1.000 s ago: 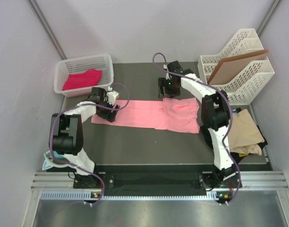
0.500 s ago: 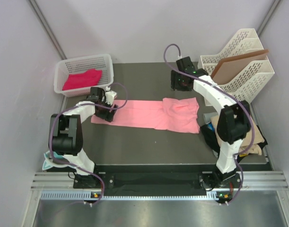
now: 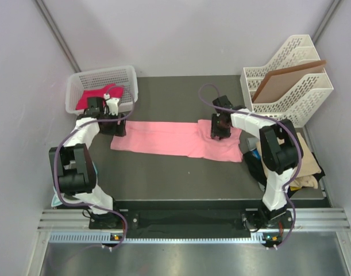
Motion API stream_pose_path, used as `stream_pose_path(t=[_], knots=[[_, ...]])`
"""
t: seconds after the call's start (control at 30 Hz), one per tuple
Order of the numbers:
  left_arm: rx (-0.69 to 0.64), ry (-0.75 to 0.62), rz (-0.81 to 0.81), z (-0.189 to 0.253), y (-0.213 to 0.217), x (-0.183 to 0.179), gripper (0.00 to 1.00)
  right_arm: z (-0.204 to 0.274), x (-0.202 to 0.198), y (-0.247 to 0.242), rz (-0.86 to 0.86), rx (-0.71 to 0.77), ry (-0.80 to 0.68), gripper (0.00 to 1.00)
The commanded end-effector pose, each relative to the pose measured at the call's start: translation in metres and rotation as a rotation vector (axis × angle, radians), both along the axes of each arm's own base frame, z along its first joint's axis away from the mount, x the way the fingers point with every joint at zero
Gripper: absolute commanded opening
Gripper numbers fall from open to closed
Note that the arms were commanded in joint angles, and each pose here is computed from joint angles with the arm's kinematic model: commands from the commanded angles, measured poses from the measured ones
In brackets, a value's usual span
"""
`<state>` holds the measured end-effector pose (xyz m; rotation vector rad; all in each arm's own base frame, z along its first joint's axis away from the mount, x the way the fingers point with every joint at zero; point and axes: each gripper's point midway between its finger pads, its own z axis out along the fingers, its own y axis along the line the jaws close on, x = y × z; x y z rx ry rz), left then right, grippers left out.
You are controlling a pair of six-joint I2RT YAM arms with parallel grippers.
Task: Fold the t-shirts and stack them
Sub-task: Fold the other side of the tshirt into a rectangle, then grab the bottom of the folded rectangular tshirt with left arm
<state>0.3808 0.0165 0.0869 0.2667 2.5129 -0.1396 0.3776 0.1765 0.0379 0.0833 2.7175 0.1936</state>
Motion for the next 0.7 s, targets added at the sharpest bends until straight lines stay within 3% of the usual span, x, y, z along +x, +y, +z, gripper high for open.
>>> stream_pose_path(t=[0.0,0.23,0.67], knots=[[-0.089,0.036,0.024,-0.004,-0.002,-0.002,0.81,-0.005,0.012,0.006,-0.021,0.039,-0.030,0.40],[-0.139,0.125,0.077,-0.043,0.018,-0.002,0.80,-0.009,0.010,0.003,-0.021,0.036,-0.033,0.37],[-0.169,0.155,0.085,-0.069,0.024,0.013,0.79,-0.007,-0.003,0.005,-0.002,0.062,-0.038,0.34]])
